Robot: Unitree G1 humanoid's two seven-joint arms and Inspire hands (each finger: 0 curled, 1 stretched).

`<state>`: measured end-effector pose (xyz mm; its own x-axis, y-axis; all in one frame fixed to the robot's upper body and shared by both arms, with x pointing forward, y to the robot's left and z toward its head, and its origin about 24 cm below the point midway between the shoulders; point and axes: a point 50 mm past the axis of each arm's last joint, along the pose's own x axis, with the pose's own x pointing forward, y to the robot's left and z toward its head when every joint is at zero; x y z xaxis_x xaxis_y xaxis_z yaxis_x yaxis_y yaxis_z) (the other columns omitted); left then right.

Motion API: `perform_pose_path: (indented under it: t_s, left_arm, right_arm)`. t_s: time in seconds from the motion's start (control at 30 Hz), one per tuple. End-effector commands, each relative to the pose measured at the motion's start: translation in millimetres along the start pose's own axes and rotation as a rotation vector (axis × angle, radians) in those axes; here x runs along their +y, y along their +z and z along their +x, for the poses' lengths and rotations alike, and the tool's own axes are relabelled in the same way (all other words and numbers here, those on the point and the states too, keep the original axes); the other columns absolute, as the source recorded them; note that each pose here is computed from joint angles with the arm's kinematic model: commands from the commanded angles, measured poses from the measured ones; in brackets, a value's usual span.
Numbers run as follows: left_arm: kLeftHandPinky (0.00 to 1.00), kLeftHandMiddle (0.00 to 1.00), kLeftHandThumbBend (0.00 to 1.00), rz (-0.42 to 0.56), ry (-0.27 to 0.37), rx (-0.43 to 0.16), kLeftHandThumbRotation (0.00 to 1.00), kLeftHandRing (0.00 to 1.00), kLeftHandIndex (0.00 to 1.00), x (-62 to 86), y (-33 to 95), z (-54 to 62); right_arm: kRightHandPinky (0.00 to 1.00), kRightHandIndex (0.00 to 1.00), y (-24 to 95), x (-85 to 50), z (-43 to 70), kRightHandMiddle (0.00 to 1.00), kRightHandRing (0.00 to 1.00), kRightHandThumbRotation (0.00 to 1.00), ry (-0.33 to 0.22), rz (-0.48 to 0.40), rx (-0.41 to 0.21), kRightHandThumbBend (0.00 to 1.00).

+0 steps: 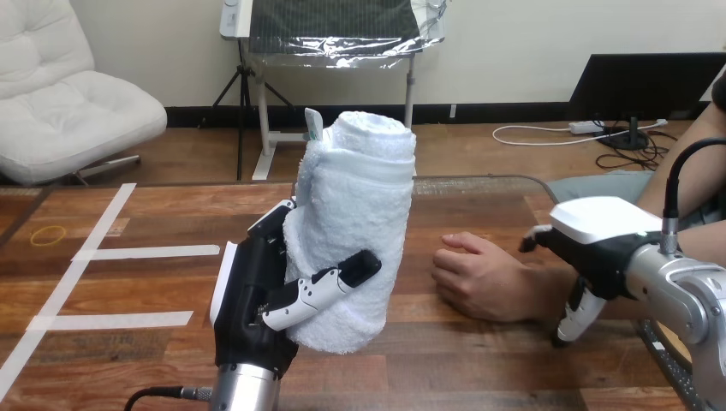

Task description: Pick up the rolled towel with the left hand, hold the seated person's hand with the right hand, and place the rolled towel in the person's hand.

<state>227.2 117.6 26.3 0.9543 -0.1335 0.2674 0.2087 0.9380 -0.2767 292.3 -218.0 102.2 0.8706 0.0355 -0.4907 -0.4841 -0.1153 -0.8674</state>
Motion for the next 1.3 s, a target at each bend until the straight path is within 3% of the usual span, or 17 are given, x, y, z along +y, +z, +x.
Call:
perform_pose_path:
  t_s: [0.0,0.67,1.27]
  left_arm:
    - [0.32,0.43,0.77,-0.042,-0.019,-0.140,0.10,0.38,0.49,-11.0,20.9,17.3]
    - [0.32,0.44,0.77,-0.043,-0.020,-0.142,0.09,0.38,0.49,-9.9,20.9,16.8]
    - [0.33,0.44,0.75,-0.035,-0.021,-0.151,0.10,0.38,0.49,-8.6,22.0,16.4]
  right_arm:
    - [0.95,0.88,-4.3,-27.6,-1.9,0.92,0.95,0.15,-0.071,-0.012,0.047,0.77]
    - [0.92,0.88,-10.7,-22.4,0.7,0.92,0.94,0.16,0.005,0.022,0.144,0.74]
    - [0.89,0.87,-14.4,-16.6,8.3,0.90,0.92,0.19,0.059,0.005,0.183,0.72]
